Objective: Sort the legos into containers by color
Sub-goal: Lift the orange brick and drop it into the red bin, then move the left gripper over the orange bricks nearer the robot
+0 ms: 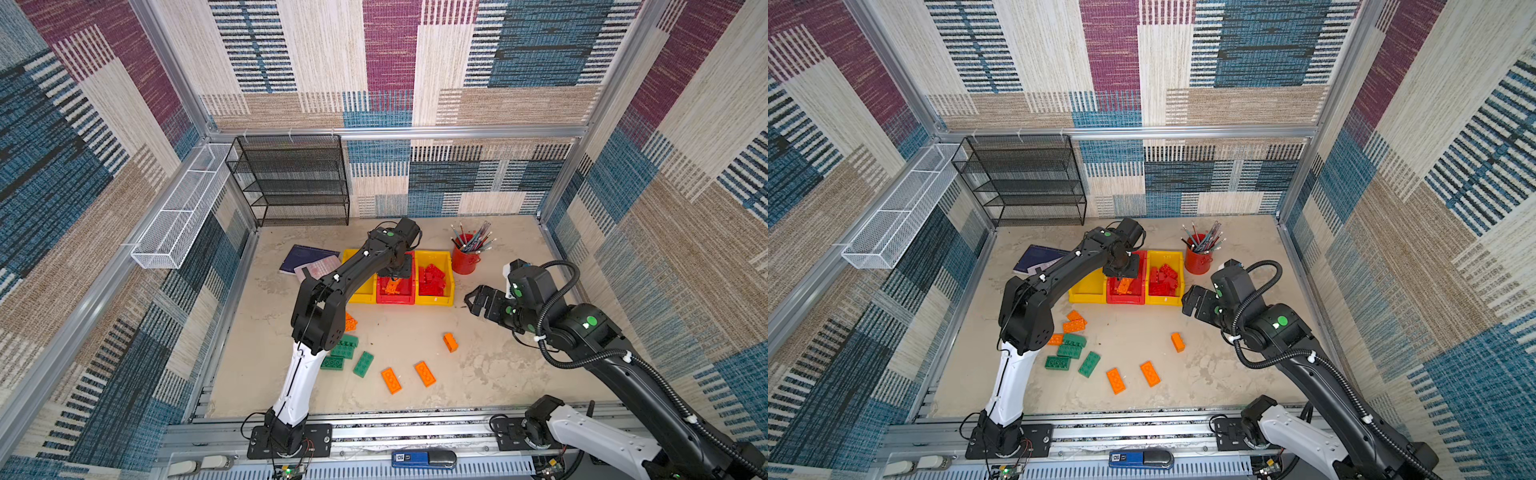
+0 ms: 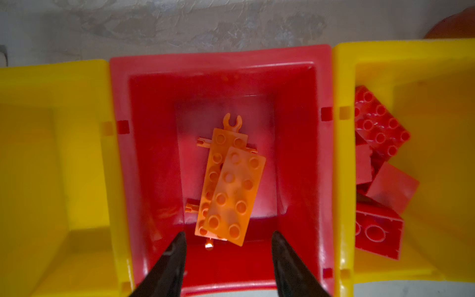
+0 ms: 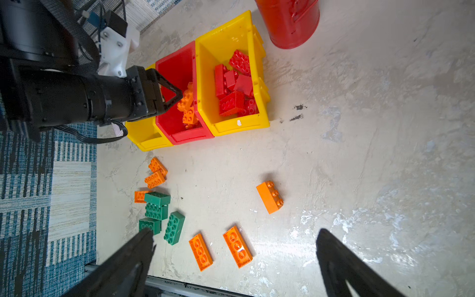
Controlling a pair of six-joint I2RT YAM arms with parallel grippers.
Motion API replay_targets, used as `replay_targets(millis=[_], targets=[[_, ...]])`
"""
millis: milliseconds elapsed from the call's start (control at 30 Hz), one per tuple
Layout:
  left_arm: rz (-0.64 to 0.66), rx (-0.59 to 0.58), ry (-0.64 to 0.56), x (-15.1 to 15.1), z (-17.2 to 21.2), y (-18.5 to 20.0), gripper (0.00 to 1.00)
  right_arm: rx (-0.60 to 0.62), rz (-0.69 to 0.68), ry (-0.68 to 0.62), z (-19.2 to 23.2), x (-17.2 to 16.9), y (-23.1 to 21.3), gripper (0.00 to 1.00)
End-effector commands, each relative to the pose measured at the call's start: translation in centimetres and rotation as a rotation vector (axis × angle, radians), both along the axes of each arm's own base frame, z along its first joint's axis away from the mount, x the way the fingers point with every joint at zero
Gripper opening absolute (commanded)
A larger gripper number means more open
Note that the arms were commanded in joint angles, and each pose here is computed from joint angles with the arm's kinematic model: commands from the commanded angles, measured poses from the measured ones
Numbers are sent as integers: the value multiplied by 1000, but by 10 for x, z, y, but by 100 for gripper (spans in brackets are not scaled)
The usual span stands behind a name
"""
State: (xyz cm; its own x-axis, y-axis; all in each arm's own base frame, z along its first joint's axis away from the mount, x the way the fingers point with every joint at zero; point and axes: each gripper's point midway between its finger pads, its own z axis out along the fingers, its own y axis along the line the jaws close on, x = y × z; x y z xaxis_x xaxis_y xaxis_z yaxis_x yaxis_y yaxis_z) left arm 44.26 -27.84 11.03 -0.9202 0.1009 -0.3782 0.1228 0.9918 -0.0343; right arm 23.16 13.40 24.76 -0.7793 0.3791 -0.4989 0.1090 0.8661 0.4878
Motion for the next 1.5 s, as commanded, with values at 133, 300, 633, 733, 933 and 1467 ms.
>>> replay_targets(millis=[133,300,633,733,933,1467], targets=[[-28,-53,-36,-22,37,10,64,-49,42,23,-7,0,1,100],[82,-69,-9,-77,47,40,64,-53,129,19,-18,-1,12,100],[319,-72,38,-236,19,89,64,-64,310,23,-37,-10,30,100],[350,-86,33,-265,12,92,65,-60,343,21,-38,-12,33,100],[348,-88,33,-298,-9,71,67,-60,366,29,-40,-16,35,100],[342,-170,111,-299,-65,15,73,-68,300,36,-21,-30,17,100]])
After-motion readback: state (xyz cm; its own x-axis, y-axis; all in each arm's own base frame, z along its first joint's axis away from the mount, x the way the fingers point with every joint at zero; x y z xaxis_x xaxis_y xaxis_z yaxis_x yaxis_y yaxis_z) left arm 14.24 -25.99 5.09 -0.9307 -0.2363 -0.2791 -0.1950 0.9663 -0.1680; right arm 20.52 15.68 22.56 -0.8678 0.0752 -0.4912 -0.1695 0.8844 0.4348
